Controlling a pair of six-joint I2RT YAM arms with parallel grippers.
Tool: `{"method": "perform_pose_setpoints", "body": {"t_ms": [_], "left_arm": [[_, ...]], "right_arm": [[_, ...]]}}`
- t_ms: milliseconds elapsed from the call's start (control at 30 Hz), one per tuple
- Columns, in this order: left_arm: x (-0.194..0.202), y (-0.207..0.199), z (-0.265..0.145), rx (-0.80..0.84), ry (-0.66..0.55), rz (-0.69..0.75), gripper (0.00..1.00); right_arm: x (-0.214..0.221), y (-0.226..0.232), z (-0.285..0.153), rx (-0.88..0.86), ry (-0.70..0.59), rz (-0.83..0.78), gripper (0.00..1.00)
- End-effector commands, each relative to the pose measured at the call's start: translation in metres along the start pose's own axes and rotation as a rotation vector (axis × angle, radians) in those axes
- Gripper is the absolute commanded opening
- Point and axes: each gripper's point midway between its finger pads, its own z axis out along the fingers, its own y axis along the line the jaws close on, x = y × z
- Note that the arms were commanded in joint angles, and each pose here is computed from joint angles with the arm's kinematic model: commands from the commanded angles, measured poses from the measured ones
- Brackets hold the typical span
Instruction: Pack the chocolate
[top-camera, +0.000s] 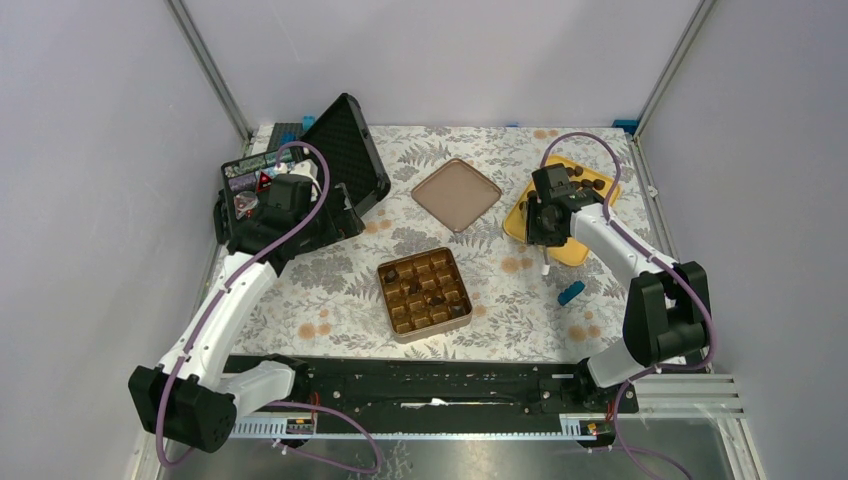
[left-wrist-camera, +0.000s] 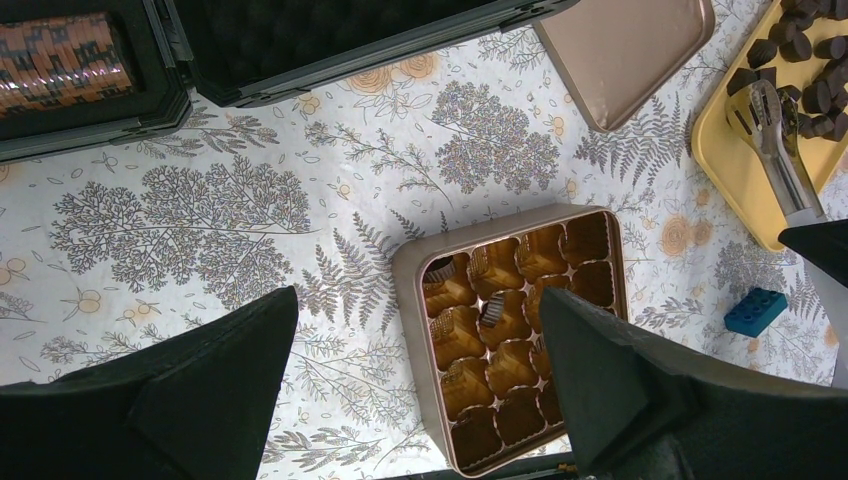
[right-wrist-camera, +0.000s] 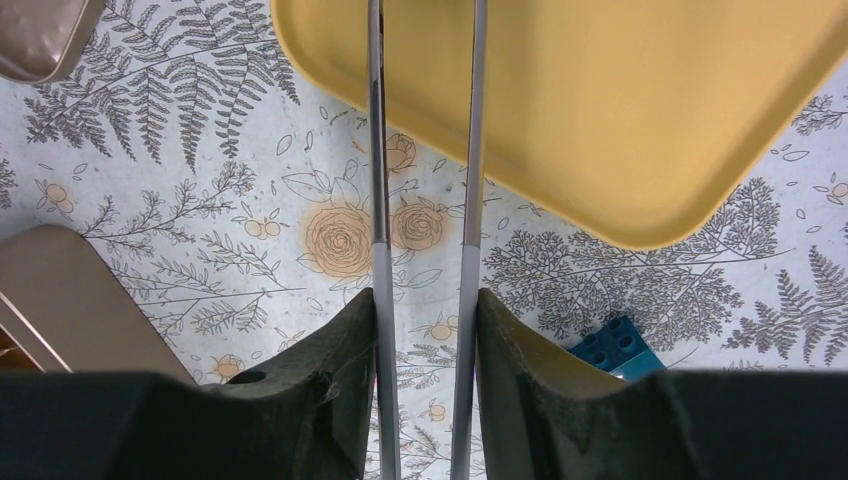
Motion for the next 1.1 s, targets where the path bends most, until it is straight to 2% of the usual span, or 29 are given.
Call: {"method": "perform_pose_setpoints", "body": {"t_ms": [0,367,533,800,1067], "left_arm": [[-0.018,-0.008,-0.010,0.028,-0.072,0.005,0.99],[-0.017,-0.008,-0.008,0.030,-0.061,0.008,0.99],[-0.019,-0.009,-0.008,0.032,-0.065,0.009,0.99],[-0.021,-0.011,-0.009,0.039,-0.065,0.007,0.99],[-0.023,-0.011,-0.011,0.035,-0.075,0.003,0.99]], "right_arm": [[-0.022,0.000,-0.014,0.001,-0.066,0.011,0.34],[-0.015,-0.012,-0.055,0.010,-0.109,0.034,0.26],[-0.015,-0.009,-0.080,-0.038,-0.139,0.022,0.25],[-0.013,0.027,-0.138,-0.274,-0.190,-0.060,0.22],[0.035,0.102,-0.184,-0.451,-0.152,-0.345,0.22]]}}
